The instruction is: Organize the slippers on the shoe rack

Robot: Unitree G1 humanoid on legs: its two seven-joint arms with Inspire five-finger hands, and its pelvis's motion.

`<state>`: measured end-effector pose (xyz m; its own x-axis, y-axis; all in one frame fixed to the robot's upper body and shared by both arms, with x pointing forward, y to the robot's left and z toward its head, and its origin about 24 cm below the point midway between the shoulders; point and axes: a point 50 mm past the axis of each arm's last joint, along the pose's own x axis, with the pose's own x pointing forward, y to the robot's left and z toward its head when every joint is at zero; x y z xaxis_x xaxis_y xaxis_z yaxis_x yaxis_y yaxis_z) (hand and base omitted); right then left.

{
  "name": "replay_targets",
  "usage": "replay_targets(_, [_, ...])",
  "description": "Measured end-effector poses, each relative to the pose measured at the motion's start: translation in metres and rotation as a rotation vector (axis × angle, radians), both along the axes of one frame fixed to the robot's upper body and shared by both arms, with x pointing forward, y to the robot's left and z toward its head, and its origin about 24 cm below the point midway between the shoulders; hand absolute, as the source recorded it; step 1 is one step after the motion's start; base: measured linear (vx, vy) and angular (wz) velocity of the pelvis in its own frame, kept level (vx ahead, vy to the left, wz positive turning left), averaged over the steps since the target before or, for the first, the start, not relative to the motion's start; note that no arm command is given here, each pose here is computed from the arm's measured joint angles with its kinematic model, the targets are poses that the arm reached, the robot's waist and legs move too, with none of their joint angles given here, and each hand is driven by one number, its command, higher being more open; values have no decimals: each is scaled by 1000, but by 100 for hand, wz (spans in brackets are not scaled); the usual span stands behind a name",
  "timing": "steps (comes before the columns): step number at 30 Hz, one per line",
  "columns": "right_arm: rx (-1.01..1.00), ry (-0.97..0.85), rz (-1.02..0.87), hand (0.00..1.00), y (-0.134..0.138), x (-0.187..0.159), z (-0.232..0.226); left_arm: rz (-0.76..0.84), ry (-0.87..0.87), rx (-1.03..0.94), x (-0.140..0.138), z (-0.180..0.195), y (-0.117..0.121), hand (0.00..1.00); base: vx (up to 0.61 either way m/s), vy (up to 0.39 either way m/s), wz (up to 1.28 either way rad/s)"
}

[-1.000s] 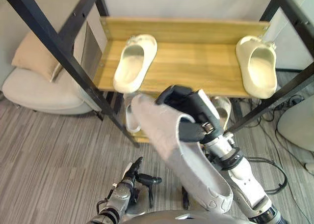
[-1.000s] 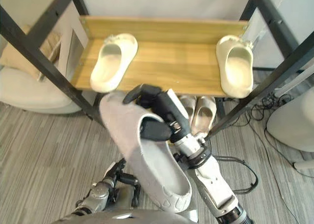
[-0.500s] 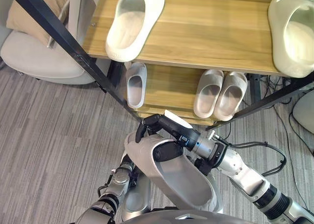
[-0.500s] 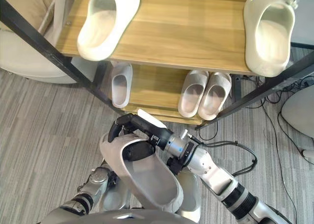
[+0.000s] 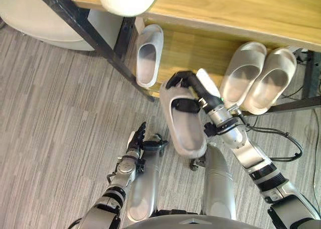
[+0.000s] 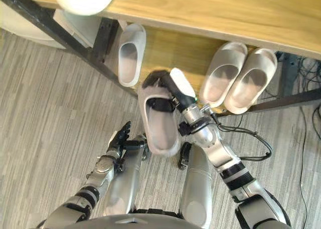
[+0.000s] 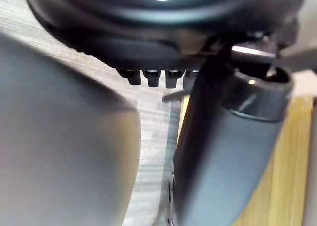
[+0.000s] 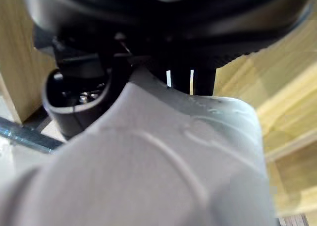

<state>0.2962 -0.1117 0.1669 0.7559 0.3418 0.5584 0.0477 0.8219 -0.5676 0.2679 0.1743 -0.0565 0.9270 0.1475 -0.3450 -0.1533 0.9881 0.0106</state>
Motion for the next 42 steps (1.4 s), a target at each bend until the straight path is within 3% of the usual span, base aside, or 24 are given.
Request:
replay_targets(7, [89,-178,-195,0,-16,1,32,49,-108,-38,17,24,-2,100,-25,22,6])
replay_targets(17, [175,-349,-298,0,-25,18,86,66,-193,-65,24,41,-6,100,5,0,10])
replay_targets(22, [166,-328,-335,0,-27,34,92,73,-217,-53,26,45,-2,100,0,8,7])
replay_targets(26, [135,-289,-362,0,-31,50,95,103,-112,-26,14,24,8,100,6,8,11])
replay_targets(31, [84,-245,-358,0,-28,64,97,116,-120,-60,12,23,4,100,13,2,8])
replay_targets(32, [90,-238,-355,100,-28,65,97,116,-121,-60,12,23,4,100,15,-1,9])
replay_targets(42, [93,-227,-410,100,-35,75,101,141,-121,-74,12,23,6,100,6,-1,2])
